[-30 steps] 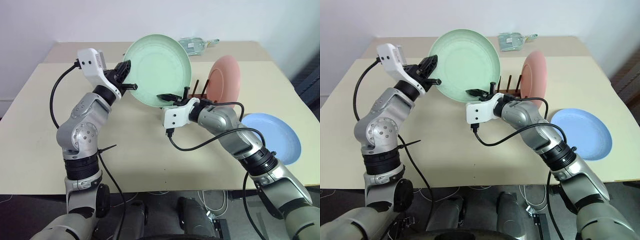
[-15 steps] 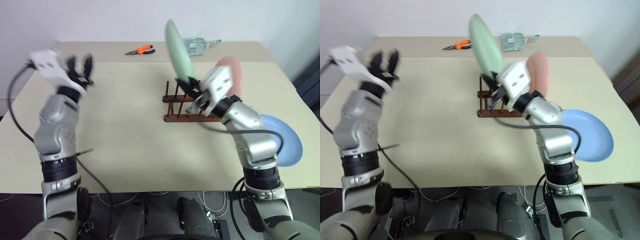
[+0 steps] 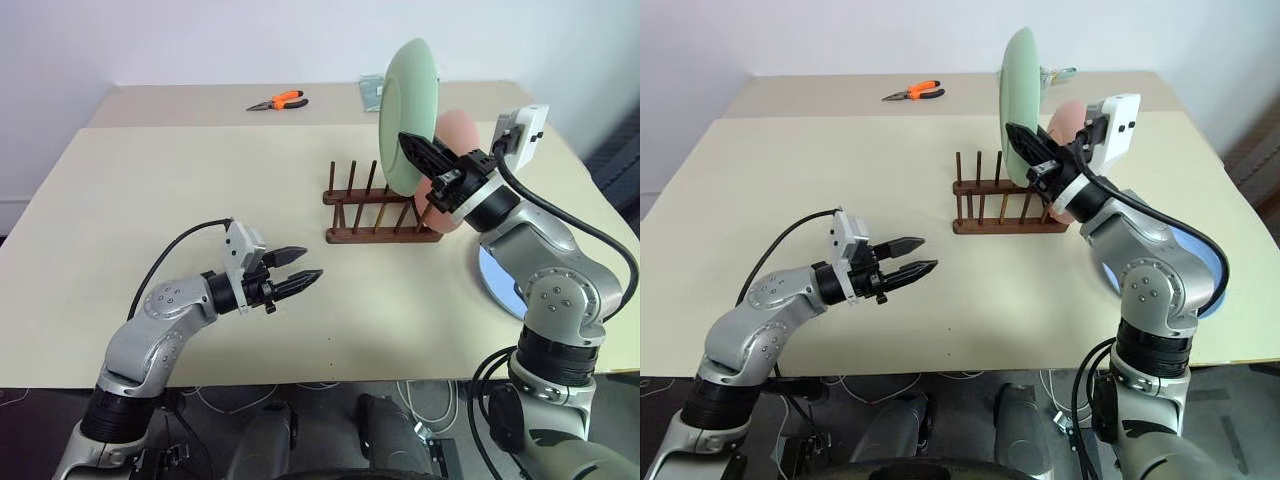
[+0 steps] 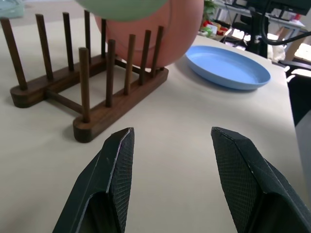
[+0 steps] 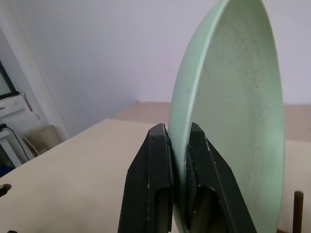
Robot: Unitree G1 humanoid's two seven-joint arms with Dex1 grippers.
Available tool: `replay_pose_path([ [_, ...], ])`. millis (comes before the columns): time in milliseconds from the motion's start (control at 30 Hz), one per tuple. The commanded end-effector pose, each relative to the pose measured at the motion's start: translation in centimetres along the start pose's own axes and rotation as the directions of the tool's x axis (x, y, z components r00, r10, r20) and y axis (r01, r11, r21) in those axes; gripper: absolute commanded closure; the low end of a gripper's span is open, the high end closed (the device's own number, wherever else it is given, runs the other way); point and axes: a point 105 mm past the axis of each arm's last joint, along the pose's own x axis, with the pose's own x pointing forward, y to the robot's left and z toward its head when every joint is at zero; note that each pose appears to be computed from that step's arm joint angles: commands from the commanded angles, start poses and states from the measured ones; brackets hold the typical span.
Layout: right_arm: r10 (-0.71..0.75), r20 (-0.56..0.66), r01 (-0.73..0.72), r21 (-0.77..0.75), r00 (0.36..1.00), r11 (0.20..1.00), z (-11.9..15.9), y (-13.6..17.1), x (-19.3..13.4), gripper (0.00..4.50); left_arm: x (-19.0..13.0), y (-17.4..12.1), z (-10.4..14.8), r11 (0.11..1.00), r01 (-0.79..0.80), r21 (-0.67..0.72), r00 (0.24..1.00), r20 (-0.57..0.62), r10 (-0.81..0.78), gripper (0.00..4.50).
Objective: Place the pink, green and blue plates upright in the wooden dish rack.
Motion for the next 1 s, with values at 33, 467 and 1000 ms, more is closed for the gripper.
replay_pose_path([
  [33, -0.020, 0.029, 0.018, 0.048, 0.999, 0.999, 0.5, -0.4, 0.0, 4.50, 0.2, -0.7, 0.9, 0.999, 0.025, 0.026, 0.999, 0.028, -0.026, 1.96],
  [467, -0.026, 0.075, 0.051, -0.361, 0.997, 0.931, 4.8, -1.0, -0.4, 2.42, 0.6, -1.2, 0.5, 0.999, 0.043, 0.025, 0.999, 0.008, -0.043, 1.92],
  [1000, -0.454, -0.495, 0.155, -0.531, 0.741, 0.833, -5.6, -7.1, -17.6, 0.21, 3.1, -2.3, -0.4, 0.980, 0.199, 0.011, 0.980, -0.014, -0.199, 1.92],
])
